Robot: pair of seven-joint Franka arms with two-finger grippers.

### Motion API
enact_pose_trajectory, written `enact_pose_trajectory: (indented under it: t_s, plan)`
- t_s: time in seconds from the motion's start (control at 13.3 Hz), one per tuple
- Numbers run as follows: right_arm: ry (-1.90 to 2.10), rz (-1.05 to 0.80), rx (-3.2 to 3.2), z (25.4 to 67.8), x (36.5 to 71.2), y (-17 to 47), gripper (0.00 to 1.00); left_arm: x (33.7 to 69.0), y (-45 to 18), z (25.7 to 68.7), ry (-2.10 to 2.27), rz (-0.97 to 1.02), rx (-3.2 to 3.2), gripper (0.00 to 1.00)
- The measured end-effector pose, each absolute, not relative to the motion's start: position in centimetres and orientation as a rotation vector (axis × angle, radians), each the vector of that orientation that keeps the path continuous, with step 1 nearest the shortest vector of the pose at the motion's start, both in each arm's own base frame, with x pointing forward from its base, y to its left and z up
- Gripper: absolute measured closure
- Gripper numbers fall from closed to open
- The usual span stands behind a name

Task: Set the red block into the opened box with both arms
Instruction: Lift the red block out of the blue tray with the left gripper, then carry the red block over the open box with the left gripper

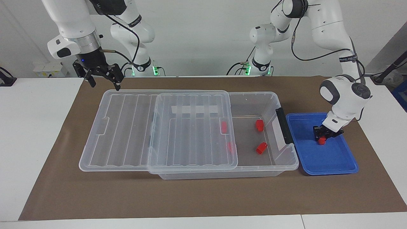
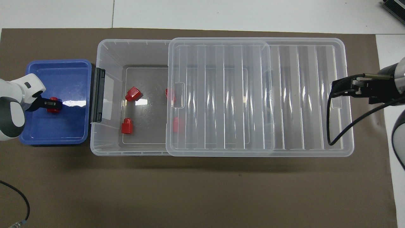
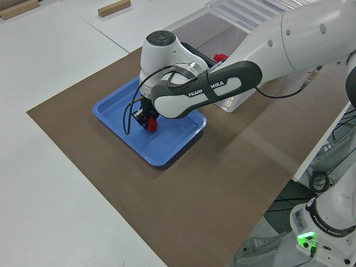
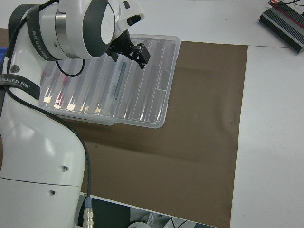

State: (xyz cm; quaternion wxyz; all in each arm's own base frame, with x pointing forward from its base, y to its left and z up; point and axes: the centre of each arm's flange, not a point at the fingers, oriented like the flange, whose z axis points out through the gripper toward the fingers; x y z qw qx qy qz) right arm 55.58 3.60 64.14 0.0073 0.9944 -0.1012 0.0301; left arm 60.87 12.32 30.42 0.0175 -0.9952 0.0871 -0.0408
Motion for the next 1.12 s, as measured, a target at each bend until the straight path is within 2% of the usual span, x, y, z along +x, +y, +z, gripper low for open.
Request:
enact_pose_trajectory:
  t_s: [0.15, 0.3, 0.6, 0.75, 1.12]
  plan:
    - [-0.317, 0.094, 3.109, 64.1, 55.6, 3.6, 0.0, 61.1, 12.2, 31.1, 0.257, -0.127, -3.102, 0.66]
    - [-0.317, 0.094, 3.109, 64.2, 55.6, 3.6, 0.0, 62.0, 11.7, 33.9, 0.145, -0.064, -3.168, 0.66]
    - [-0.358, 0.094, 3.104, 64.2, 55.6, 2.1, 0.0, 63.9, 7.9, 47.9, -0.085, 0.05, -3.23, 0.66]
    - [-0.367, 0.093, 3.103, 64.1, 55.6, 1.8, 0.0, 63.3, 4.6, 52.7, -0.197, 0.075, -3.231, 0.66]
    - [-0.361, 0.094, 3.104, 64.2, 55.6, 2.0, 0.0, 63.2, -1.1, 53.5, -0.331, 0.102, -3.223, 0.66]
